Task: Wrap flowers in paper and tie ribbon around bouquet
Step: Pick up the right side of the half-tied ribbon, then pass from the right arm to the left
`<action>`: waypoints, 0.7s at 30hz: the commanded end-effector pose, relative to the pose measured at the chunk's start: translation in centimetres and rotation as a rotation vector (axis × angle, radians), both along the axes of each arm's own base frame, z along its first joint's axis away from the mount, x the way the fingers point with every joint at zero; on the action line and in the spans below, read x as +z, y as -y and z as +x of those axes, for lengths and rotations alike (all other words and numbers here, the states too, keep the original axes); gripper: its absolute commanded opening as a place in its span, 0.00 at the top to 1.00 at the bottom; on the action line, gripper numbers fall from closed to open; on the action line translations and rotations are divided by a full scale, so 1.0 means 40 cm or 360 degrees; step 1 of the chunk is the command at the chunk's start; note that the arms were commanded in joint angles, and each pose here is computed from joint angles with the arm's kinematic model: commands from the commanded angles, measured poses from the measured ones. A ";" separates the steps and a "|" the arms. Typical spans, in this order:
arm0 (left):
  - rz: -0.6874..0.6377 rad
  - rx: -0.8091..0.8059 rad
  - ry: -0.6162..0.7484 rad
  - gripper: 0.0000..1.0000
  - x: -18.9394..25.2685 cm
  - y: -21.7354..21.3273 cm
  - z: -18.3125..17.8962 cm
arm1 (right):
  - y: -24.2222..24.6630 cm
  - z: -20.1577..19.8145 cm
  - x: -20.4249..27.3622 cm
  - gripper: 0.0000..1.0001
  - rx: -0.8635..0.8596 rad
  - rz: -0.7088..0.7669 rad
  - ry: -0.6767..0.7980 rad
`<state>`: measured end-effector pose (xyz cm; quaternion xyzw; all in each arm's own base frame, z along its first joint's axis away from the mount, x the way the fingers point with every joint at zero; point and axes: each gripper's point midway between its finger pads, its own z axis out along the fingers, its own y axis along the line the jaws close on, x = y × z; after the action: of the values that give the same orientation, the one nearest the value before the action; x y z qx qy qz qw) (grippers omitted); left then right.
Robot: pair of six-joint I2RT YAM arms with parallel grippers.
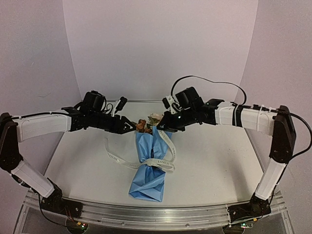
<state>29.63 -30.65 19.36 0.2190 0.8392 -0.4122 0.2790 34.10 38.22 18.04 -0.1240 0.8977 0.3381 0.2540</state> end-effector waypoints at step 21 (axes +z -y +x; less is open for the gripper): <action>-0.0121 -0.0780 0.1396 0.41 0.122 0.105 -0.079 | -0.117 -0.270 0.195 1.00 0.1095 0.0367 -0.0025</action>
<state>26.92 -33.41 22.49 0.5169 0.6055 -0.3629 0.4843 23.69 42.65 24.43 -0.3549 0.7866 0.4912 0.1186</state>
